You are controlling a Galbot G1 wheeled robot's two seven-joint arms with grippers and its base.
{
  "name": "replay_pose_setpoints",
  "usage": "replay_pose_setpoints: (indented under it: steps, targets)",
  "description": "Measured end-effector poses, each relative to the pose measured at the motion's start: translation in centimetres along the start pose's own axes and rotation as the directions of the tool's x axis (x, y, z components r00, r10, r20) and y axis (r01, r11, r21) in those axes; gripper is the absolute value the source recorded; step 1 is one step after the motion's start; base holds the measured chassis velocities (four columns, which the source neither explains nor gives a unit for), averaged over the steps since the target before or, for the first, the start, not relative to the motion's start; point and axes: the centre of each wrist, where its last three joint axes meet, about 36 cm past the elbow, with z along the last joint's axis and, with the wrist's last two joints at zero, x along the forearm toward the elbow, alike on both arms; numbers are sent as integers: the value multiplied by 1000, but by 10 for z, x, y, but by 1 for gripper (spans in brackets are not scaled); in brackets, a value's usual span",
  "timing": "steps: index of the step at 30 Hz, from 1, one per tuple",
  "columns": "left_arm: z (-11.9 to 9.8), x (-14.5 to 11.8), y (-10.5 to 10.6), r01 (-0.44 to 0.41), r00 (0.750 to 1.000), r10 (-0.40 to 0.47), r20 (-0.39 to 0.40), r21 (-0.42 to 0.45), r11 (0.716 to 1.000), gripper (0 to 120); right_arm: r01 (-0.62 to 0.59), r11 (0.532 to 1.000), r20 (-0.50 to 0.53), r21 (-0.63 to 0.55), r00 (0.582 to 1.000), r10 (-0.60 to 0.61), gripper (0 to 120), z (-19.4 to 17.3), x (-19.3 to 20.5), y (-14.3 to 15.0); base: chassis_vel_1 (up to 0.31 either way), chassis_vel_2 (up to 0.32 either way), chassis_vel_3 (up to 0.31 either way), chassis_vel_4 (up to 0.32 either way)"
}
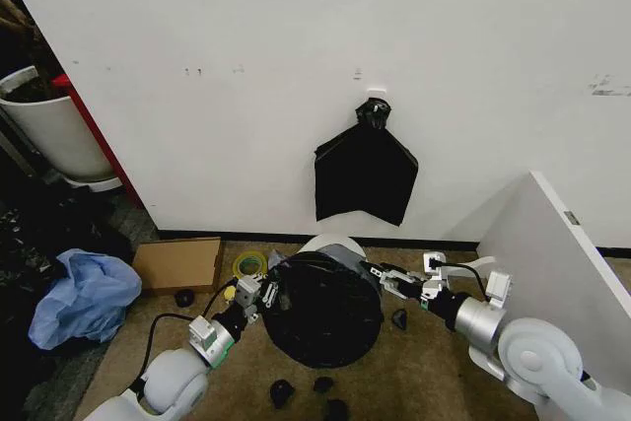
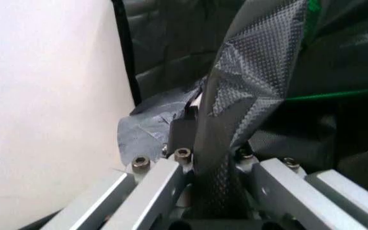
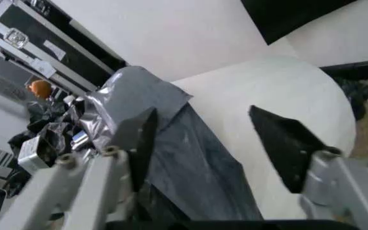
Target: Place the garbage bag over the trash bin.
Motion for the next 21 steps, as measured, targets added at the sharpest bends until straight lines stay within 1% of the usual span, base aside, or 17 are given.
replay_pose_setpoints:
  steps: [3, 4, 5, 6, 7, 8, 9, 10, 11, 12, 13, 14, 15, 21]
  targets:
    - [1, 2, -2, -2, 1000, 2, -6, 5, 1000, 1, 12, 1000, -1, 0, 1000, -12, 39, 1, -2, 2, 0, 0, 0, 0]
    - [1, 2, -2, -2, 1000, 2, -6, 5, 1000, 1, 12, 1000, -1, 0, 1000, -12, 39, 1, -2, 2, 0, 0, 0, 0]
    - [1, 3, -2, -3, 1000, 3, -7, 6, 1000, 1, 17, 1000, -4, 2, 1000, -17, 33, 2, -2, 3, 0, 0, 0, 0]
    - [1, 3, -2, -3, 1000, 3, -7, 5, 1000, 1, 20, 1000, -5, 3, 1000, -20, 32, 2, -2, 3, 0, 0, 0, 0]
    - [1, 2, -2, -3, 1000, 3, -7, 6, 1000, 1, 26, 1000, -9, 5, 1000, -26, 27, 3, -2, 4, 0, 0, 0, 0]
    - [1, 2, -2, -3, 1000, 3, -7, 7, 1000, 1, 29, 1000, -11, 7, 1000, -29, 25, 3, -2, 5, 0, 0, 0, 0]
    - [1, 1, -3, -2, 1000, 2, -7, 12, 1000, 1, 35, 999, -15, 11, 999, -35, 19, 4, -2, 6, 0, 0, 0, 0]
    - [1, 1, -3, -3, 1000, 3, -6, 13, 1000, 1, 38, 999, -17, 13, 999, -38, 15, 4, -2, 6, 0, 0, 0, 0]
    - [1, 1, -3, -3, 1000, 3, -6, 13, 1000, 1, 38, 999, -17, 13, 999, -38, 15, 4, -2, 6, 0, 0, 0, 0]
    - [1, 0, -4, -3, 1000, 3, -5, 14, 1000, 1, 42, 999, -18, 15, 999, -41, 12, 5, -2, 7, 0, 0, 0, 0]
    - [1, -1, -5, -3, 1000, 3, -4, 17, 1000, 1, 46, 999, -18, 17, 999, -45, 5, 6, -2, 8, 0, 0, 0, 0]
    - [1, -1, -5, -3, 1000, 3, -4, 17, 1000, 1, 47, 999, -18, 18, 999, -47, 2, 6, -2, 8, 0, 0, 0, 0]
    - [1, -1, -6, -3, 1000, 4, -4, 18, 1000, 1, 49, 999, -18, 20, 999, -49, 0, 6, -2, 9, 0, 0, 0, 0]
    - [2, -1, -8, -3, 1000, 3, -5, 21, 1000, 1, 32, 999, 11, 32, 999, -32, 0, 7, -4, 8, 0, 0, 0, 0]
